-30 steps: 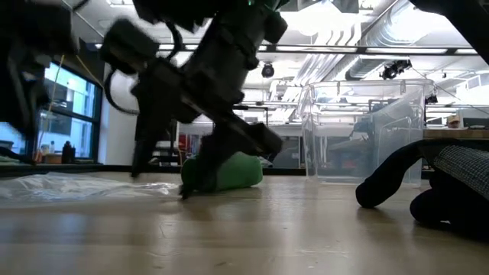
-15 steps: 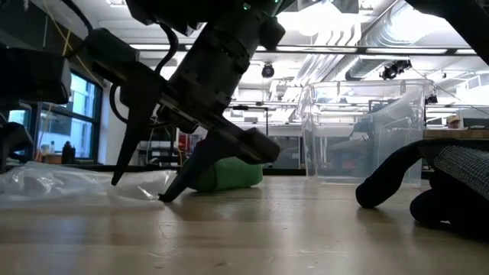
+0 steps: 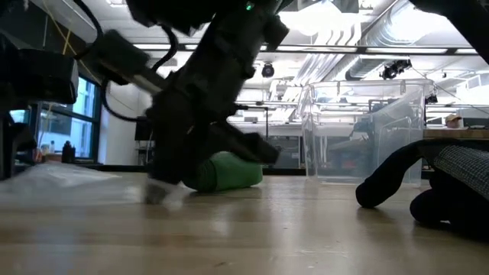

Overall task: Roll bandage
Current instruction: Open the transparent zip bag

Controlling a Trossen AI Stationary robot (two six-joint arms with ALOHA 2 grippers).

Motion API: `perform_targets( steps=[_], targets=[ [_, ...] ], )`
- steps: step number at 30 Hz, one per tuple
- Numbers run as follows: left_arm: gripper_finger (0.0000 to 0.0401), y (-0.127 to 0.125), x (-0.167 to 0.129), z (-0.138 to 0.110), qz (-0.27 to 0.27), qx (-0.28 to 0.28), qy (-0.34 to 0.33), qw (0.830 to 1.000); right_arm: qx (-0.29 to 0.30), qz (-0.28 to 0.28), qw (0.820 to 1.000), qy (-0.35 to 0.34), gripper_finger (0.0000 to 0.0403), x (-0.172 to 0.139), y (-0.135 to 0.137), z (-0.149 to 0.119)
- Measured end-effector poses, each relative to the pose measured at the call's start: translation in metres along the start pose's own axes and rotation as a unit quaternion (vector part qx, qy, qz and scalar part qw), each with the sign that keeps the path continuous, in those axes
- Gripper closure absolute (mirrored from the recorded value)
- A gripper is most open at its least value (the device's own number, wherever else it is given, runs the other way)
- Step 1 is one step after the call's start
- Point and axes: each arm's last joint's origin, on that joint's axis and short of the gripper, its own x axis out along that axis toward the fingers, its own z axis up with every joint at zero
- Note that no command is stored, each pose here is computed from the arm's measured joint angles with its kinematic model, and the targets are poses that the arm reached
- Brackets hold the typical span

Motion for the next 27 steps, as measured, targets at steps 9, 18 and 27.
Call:
perform_targets(
  steps=[9,18,27],
  targets=[
    [0.0284,0.010,-0.062,0.020,-0.037,0.082,-0.053,0.995,-0.079,0.038,0.996,-0.003,0.0403,-0.073,0.010,0.009],
    [0.0284,-0.020,-0.175,0.063,-0.031,0.278,-0.141,0.950,-0.077,0.131,0.986,0.072,0.0403,-0.103,-0.001,0.043],
    [0.0259,-0.081,-0.178,0.094,0.044,0.480,-0.113,0.869,-0.026,0.176,0.982,0.058,0.0403,-0.112,-0.025,0.093]
  ],
)
